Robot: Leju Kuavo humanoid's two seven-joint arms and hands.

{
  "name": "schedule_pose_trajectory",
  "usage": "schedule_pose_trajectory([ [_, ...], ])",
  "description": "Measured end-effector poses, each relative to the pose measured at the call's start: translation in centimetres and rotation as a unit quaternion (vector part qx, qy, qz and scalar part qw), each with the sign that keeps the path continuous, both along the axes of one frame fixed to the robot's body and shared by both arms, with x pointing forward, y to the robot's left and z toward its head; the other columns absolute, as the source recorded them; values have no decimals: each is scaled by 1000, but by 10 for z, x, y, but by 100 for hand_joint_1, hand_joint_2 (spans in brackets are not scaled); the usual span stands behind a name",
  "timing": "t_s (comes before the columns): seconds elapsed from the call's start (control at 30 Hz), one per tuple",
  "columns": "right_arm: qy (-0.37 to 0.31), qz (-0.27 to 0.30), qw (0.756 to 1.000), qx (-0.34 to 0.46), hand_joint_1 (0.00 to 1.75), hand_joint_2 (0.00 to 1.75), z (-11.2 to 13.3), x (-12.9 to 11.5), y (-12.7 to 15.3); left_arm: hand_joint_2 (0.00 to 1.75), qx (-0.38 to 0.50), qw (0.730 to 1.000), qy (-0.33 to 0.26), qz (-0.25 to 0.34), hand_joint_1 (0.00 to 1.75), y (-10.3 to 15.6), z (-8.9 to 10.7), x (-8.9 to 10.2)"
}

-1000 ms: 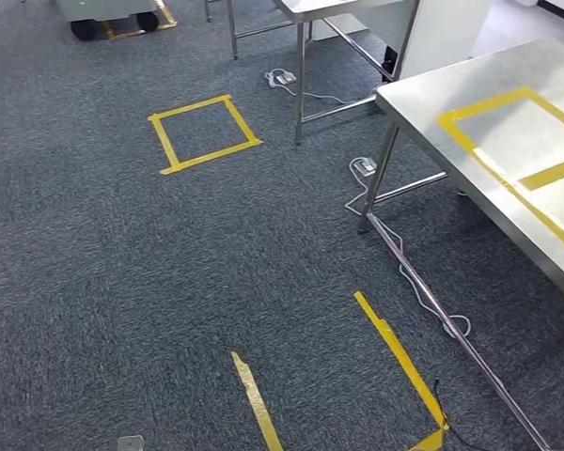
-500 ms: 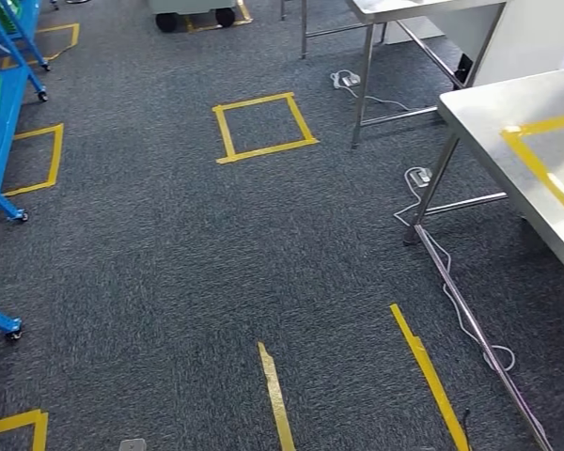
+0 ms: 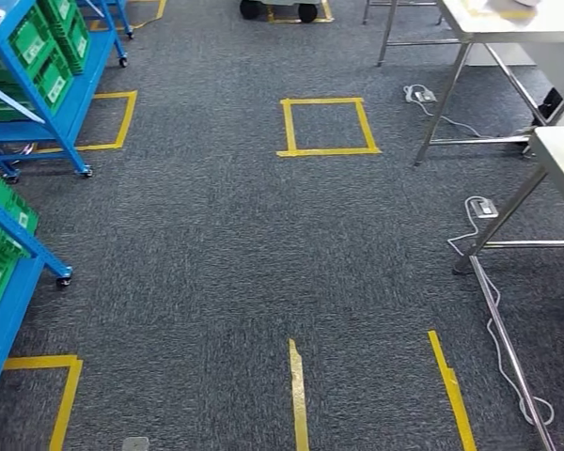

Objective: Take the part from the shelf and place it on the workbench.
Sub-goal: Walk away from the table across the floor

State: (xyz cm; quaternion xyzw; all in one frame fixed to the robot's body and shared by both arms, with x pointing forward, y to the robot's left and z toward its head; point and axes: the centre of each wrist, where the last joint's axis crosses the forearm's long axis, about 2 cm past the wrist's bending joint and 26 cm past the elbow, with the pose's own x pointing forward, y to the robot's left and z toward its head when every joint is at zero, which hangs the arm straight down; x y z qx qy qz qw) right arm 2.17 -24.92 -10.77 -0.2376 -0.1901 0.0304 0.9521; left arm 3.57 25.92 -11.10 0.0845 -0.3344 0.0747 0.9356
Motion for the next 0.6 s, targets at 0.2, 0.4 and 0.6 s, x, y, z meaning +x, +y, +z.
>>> schedule_pose_trajectory([
  [0.2,3,24,1000,-13,0,0,0,2,-3,0,0,1000,0,-3,0,-1,0,0],
  [0.4,5,39,999,-19,0,0,0,2,-3,0,2,1000,2,-4,0,1,0,-2],
  [0.6,10,48,999,-21,0,0,0,-1,-4,0,-1,1000,3,-6,0,1,0,-3],
])
